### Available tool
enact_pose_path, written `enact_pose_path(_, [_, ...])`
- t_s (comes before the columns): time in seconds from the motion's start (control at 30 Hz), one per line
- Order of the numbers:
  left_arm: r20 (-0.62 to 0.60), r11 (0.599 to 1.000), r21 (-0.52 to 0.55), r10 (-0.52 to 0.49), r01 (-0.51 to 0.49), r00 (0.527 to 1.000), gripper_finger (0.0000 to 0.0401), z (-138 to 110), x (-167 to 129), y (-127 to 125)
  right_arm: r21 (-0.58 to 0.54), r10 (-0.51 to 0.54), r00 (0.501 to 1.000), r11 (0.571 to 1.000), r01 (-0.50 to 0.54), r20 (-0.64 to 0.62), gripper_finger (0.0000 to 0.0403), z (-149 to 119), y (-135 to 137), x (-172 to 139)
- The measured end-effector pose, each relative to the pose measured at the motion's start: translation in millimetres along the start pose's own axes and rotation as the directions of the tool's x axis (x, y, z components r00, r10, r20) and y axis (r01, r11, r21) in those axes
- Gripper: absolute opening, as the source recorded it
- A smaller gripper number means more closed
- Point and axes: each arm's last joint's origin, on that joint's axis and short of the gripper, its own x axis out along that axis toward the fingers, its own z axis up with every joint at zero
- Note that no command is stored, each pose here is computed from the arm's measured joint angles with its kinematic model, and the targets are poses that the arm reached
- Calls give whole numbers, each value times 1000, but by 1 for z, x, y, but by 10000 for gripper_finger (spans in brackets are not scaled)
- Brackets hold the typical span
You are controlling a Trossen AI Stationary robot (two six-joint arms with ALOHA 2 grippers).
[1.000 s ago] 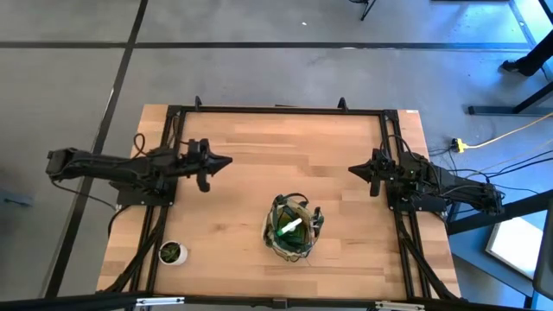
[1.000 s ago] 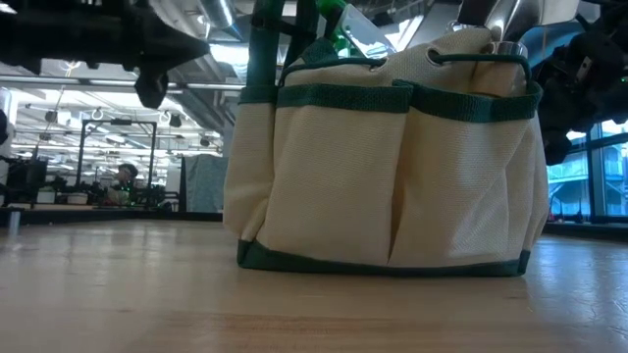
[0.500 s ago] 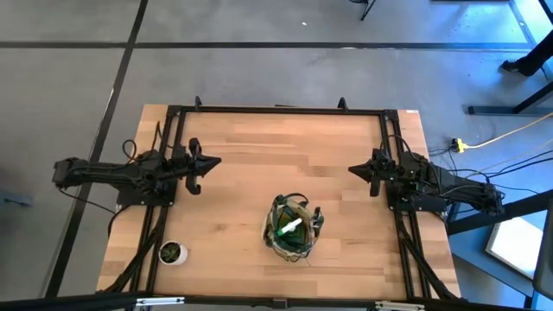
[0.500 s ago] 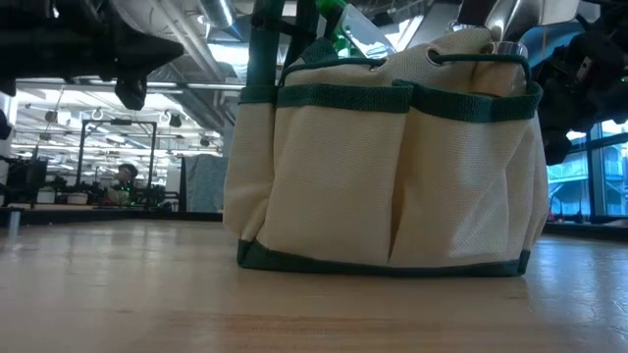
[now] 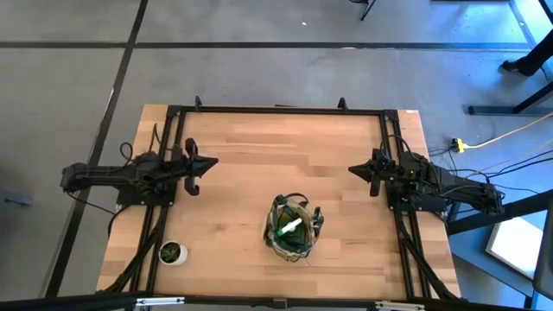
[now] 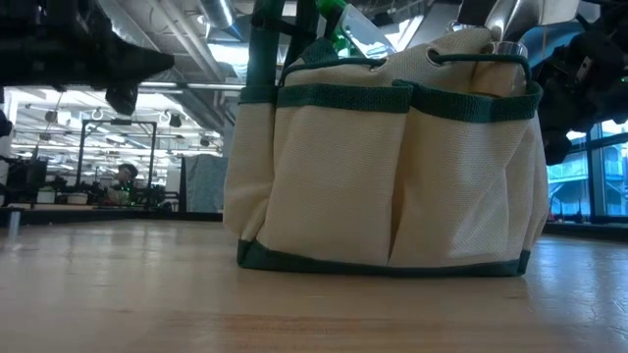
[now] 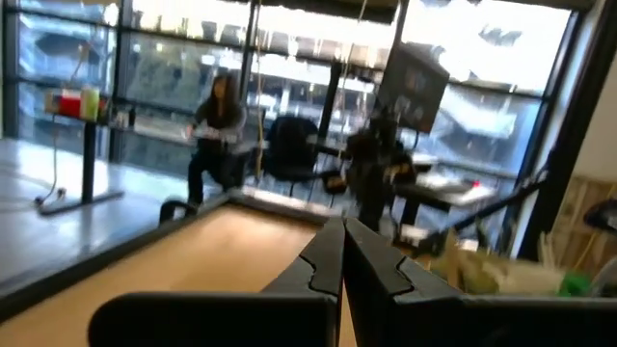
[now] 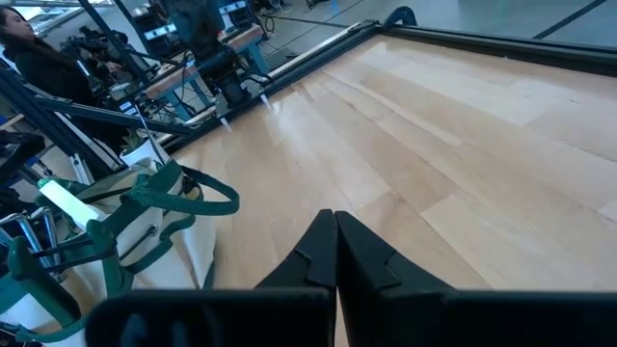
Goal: Pick & Place Garden tools in Gardening bag
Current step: Return to Home Position
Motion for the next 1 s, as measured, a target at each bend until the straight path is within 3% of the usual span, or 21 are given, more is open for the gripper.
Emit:
enact_pose_path(0.33, [-161,999,32,27,-22,987,1,-16,-6,4,0,0,1000,1000,0,0,1,0,0,0])
enact_pose_path(1.0, [-153,998,64,18,-8,988,1,-15,-7,4,0,0,1000,1000,0,0,1,0,0,0])
